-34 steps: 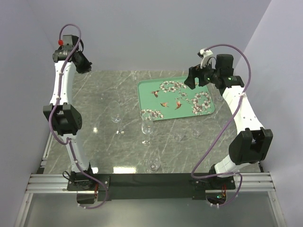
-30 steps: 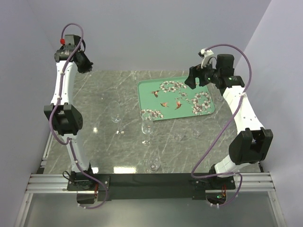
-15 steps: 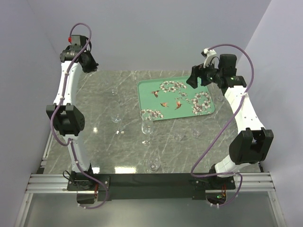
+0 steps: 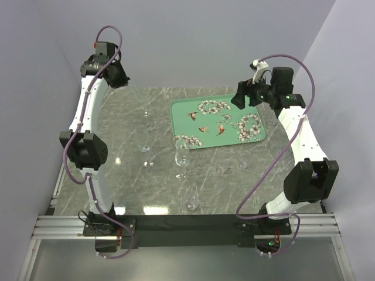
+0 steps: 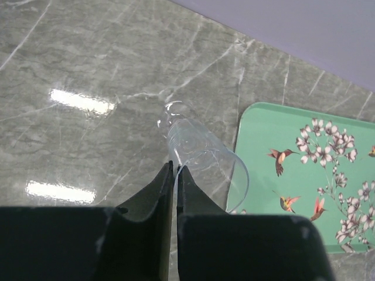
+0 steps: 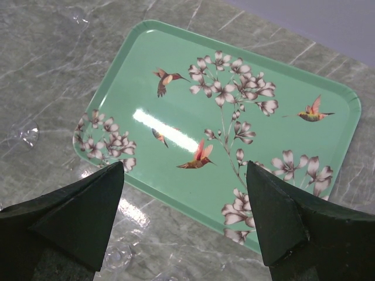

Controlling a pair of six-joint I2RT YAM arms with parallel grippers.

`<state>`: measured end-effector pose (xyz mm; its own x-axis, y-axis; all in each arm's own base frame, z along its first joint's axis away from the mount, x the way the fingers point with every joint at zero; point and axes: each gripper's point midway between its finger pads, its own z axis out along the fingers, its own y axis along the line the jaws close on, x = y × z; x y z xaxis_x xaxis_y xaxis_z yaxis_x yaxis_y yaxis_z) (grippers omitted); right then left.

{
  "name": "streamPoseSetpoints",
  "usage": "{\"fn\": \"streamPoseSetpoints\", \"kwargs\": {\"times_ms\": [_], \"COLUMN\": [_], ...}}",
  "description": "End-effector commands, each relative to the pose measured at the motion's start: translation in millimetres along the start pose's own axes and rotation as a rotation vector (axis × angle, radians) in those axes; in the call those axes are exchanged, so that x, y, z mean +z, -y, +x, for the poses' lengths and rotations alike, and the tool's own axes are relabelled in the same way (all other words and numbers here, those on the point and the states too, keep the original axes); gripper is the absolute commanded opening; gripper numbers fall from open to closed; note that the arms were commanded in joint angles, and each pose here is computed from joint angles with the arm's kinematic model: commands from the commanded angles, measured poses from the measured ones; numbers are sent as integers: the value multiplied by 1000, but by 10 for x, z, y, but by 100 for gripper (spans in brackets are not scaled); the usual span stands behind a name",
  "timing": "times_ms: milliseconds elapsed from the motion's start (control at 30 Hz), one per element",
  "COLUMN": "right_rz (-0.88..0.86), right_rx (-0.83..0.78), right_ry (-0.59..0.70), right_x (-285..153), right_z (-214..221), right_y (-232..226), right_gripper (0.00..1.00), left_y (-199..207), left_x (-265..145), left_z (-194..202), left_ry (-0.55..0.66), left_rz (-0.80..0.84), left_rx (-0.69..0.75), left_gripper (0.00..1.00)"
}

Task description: Place the glasses into the tray

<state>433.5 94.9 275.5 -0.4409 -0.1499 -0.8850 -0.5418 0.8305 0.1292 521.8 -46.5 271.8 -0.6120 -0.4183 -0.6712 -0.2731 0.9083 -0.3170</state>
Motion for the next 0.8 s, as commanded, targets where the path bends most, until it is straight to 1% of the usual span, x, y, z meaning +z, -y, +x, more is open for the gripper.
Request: {"fn": "streamPoseSetpoints", "kwargs": {"times_ms": [0, 267, 533, 767], "right_rz": [-7, -8, -13, -9], "right_rx": [-13, -6, -4, 1], "right_ry": [46, 36, 30, 15], "right_x": [-39, -25, -4, 14], "right_z": [-145, -106, -78, -14], "right_y": [4, 8, 9, 22], "right_gripper": [91, 91, 90, 89], "left_y": [397, 730, 1116, 1377], "left_x": [-551, -657, -694, -702], "left_z": [-463, -414, -257, -126], "left_ry": [186, 208, 193, 173], "left_rz": [137, 205, 280, 337], "left_rx": [37, 78, 110, 116], "left_gripper": [0, 0, 0, 0]}}
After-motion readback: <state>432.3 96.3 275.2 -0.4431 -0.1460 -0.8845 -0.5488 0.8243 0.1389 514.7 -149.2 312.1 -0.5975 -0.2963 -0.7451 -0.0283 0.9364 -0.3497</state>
